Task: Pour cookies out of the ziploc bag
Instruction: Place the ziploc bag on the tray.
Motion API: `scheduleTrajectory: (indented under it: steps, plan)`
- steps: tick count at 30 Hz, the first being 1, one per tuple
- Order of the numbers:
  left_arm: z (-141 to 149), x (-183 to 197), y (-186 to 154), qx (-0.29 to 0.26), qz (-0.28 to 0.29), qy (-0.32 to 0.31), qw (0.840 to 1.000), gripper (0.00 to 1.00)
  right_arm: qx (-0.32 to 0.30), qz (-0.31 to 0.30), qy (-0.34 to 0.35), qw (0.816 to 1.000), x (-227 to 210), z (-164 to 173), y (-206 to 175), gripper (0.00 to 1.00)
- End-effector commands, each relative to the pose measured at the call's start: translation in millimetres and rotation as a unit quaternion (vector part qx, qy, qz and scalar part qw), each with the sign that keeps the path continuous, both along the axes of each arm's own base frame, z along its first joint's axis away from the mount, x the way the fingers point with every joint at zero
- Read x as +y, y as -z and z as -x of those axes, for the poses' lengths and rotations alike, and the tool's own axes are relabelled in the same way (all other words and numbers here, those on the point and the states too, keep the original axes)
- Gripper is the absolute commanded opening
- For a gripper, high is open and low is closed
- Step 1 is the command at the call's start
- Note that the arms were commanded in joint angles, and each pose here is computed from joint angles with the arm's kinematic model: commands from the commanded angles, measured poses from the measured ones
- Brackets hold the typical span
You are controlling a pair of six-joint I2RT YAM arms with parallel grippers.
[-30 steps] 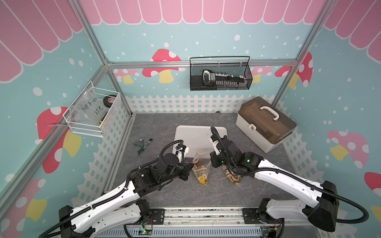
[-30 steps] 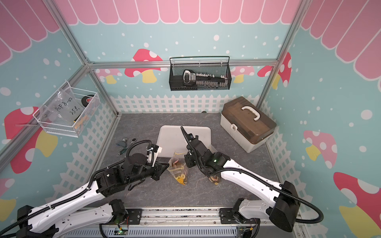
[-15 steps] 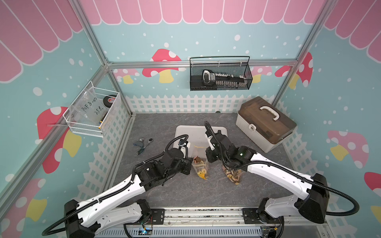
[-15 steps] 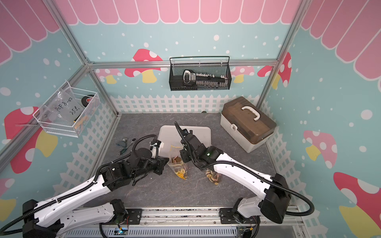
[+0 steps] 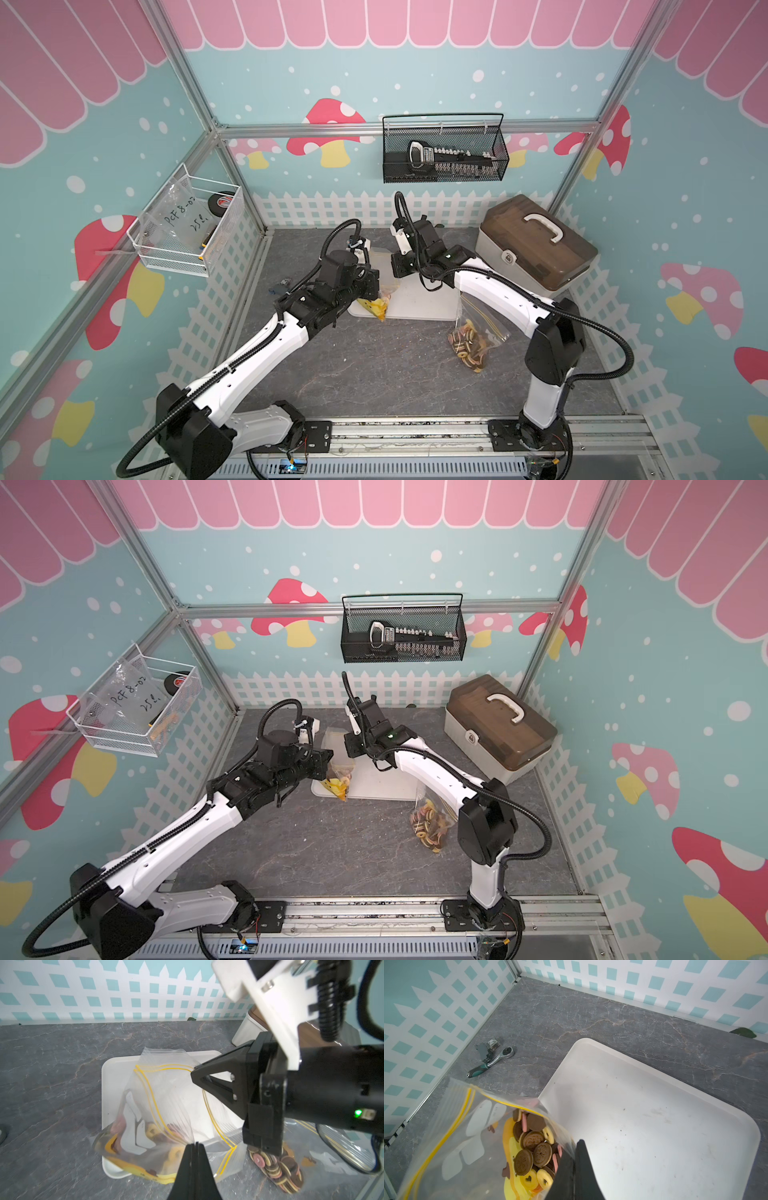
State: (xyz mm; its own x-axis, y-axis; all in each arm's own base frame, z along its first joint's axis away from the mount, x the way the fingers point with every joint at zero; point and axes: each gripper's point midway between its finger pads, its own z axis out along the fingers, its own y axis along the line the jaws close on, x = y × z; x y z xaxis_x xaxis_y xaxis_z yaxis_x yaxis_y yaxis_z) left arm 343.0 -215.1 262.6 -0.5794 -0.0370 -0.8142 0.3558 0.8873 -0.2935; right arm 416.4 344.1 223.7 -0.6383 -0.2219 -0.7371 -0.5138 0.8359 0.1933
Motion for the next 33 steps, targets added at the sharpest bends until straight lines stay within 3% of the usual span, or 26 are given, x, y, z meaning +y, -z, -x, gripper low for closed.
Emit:
scheduleTrajectory:
  steps: [1, 9, 13, 19, 23, 29, 30, 33]
  plan:
    - [-22, -16, -4, -0.016, 0.006, 0.031, 0.999, 0.0, 0.037, 0.014, -0.006, 0.999, -10, -17, 30, 0.0]
    - [-60, -30, 49, 0.043, -0.031, 0.032, 0.998, 0.0, 0.06, 0.06, 0.047, 0.995, -56, -38, 79, 0.0]
    - [-65, -32, 51, 0.044, -0.03, 0.027, 0.998, 0.0, 0.061, 0.061, 0.063, 0.994, -71, -39, 82, 0.0]
    - [-62, -33, 25, 0.026, -0.01, 0.031, 0.999, 0.0, 0.057, 0.017, 0.05, 0.997, -66, -30, 65, 0.0]
    - [-57, -34, 17, 0.024, 0.001, 0.039, 0.999, 0.0, 0.039, -0.025, 0.036, 0.998, -61, -20, 32, 0.03]
    - [-55, -40, 25, 0.033, 0.025, 0.053, 0.998, 0.0, 0.004, -0.011, 0.054, 0.998, -80, -10, 10, 0.13]
    - [-54, -40, 24, 0.032, 0.03, 0.054, 0.998, 0.02, -0.005, -0.005, 0.059, 0.998, -86, -7, 5, 0.15]
    - [-52, -36, 13, 0.016, 0.043, 0.048, 0.998, 0.28, -0.026, 0.008, 0.07, 0.997, -99, 1, -7, 0.19]
